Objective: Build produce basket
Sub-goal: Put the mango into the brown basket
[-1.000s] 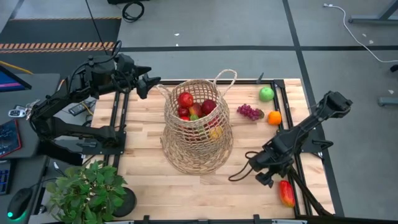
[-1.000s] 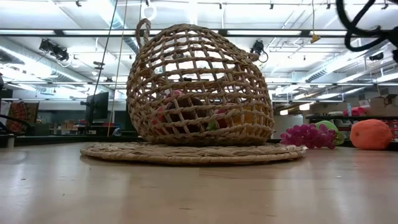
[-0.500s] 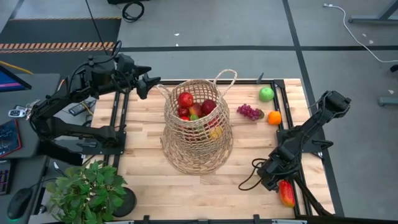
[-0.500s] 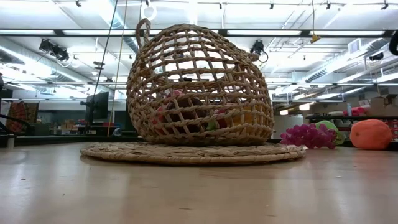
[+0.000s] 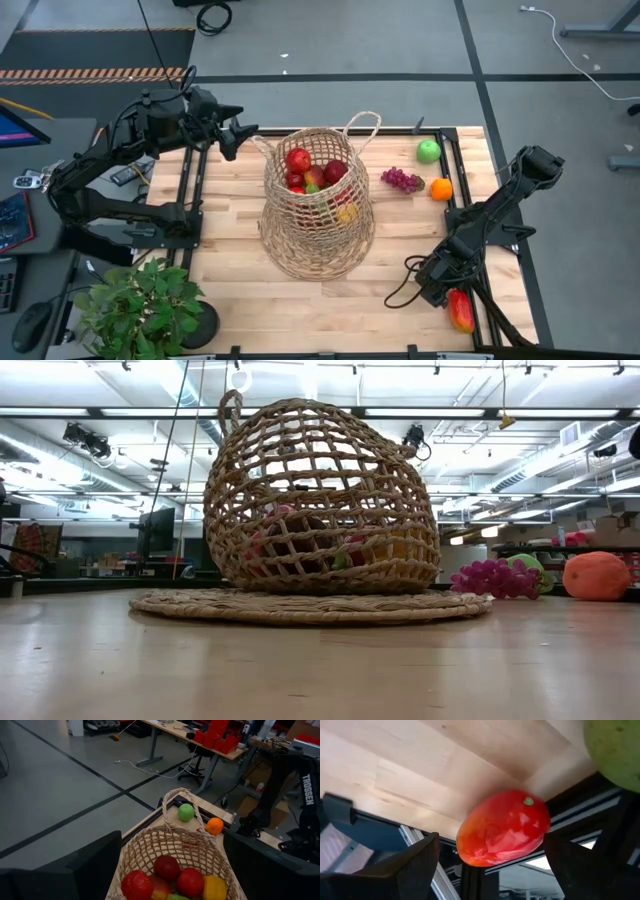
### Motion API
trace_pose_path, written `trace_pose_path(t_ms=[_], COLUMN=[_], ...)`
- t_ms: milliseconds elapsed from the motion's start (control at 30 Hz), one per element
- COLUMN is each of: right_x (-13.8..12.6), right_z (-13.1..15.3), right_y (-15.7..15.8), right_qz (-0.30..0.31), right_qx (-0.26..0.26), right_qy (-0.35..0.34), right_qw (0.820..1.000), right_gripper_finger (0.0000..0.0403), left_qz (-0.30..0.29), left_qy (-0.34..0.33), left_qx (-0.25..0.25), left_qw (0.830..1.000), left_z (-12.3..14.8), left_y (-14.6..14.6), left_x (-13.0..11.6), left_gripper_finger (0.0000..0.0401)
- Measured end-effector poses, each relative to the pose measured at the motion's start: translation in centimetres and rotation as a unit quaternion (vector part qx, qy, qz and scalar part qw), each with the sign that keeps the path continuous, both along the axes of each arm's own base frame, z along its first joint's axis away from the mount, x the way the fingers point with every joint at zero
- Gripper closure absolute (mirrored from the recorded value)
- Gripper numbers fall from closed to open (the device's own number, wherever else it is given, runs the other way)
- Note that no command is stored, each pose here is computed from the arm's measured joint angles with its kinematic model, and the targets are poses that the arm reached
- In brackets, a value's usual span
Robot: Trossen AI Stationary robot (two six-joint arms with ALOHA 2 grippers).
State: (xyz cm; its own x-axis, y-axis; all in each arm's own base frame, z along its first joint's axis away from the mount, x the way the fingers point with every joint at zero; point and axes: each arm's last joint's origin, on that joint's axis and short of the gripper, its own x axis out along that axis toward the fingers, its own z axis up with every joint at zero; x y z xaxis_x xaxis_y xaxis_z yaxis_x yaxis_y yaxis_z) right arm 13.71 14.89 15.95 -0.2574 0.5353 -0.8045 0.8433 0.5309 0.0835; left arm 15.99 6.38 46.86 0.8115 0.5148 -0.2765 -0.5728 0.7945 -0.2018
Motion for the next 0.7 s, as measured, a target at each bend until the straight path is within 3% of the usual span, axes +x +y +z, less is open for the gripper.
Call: trace_pose_path(t_ms=[200, 300, 467, 500, 700], right_x=[0.3, 1.2, 4.1, 4.3, 3.9], right_z=[-0.1, 0.2, 1.7, 1.8, 2.6], right_y=[0.1, 0.5, 1.4, 1.3, 1.5], right_qz=[0.058, 0.075, 0.038, 0.03, 0.006], right_qx=[0.007, 0.04, 0.094, 0.095, 0.069], right_qy=[-0.072, -0.136, -0.303, -0.31, -0.224], right_qw=[0.996, 0.987, 0.948, 0.945, 0.972], right_gripper_finger=[0.0045, 0.0045, 0.0045, 0.0045, 0.0055], left_qz=[0.0, 0.0, 0.0, 0.0, -0.001], left_qy=[0.0, 0.0, 0.0, 0.0, 0.003], left_qx=[0.0, 0.0, 0.0, 0.0, 0.004], left_qw=[1.0, 1.0, 1.0, 1.0, 1.0], left_z=[0.0, 0.0, 0.0, 0.0, 0.0], left_y=[0.0, 0.0, 0.0, 0.0, 0.0], left_x=[0.0, 0.0, 0.0, 0.0, 0.0], left_gripper_finger=[0.0044, 0.0044, 0.0044, 0.0044, 0.0044])
